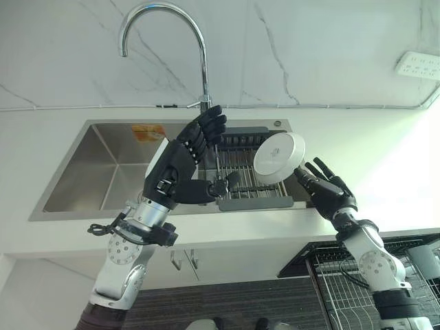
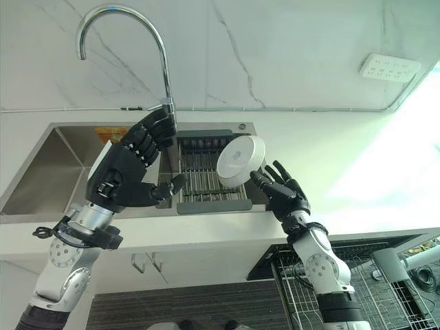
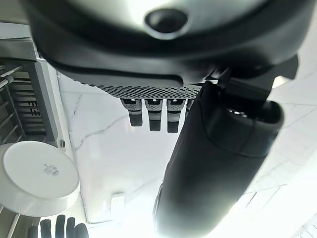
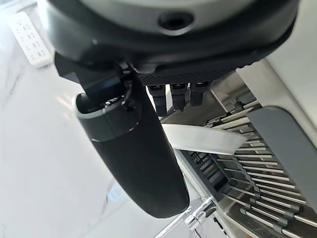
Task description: Place the dishes in the dishwasher.
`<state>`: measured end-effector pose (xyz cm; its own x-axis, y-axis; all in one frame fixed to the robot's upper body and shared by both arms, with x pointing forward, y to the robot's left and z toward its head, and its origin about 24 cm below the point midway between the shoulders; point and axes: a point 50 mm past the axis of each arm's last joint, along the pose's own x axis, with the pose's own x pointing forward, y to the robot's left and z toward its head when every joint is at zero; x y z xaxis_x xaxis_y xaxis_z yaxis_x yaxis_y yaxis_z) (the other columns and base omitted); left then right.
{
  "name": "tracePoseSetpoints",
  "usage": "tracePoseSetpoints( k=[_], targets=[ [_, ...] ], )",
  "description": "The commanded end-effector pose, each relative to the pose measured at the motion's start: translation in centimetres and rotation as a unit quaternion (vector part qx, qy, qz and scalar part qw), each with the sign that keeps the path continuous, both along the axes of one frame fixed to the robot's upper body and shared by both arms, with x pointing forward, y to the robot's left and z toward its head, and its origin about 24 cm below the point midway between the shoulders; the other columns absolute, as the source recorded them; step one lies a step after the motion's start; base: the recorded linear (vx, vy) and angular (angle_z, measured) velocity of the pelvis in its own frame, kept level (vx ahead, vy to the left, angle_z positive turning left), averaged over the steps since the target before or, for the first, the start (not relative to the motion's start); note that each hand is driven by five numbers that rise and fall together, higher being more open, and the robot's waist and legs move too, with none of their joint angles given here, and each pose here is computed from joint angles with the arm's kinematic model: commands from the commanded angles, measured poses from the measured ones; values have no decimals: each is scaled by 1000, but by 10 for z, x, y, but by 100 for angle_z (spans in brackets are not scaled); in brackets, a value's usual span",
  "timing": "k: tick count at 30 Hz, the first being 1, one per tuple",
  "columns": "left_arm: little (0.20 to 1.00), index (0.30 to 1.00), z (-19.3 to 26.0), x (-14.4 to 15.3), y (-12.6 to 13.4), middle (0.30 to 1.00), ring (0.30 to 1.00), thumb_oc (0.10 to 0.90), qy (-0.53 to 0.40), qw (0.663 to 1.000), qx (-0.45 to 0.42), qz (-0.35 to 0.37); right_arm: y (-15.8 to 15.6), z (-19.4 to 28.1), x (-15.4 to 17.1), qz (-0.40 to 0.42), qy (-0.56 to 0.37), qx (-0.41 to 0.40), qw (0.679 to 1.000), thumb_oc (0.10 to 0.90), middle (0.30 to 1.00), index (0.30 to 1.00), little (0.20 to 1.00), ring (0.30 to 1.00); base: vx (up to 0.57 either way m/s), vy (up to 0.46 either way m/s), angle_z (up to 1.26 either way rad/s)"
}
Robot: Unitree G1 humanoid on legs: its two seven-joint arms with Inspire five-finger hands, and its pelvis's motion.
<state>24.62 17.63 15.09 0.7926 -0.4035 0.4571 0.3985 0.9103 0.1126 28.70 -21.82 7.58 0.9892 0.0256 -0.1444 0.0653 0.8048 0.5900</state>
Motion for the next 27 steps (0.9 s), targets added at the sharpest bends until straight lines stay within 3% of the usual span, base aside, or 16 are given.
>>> tracePoseSetpoints(
  k=[1, 27],
  targets=[
    [900, 900, 44, -4, -8, 900, 900, 800, -112, 993, -4, -22, 3, 40, 21, 22, -79, 13, 997, 800, 900, 900, 900, 900, 0, 0, 0],
    [900, 900, 44, 2, -8, 900, 900, 800, -102, 995, -4, -18, -2, 34, 36, 15, -42, 16, 999, 800, 900, 900, 900, 900, 0, 0, 0]
  ],
)
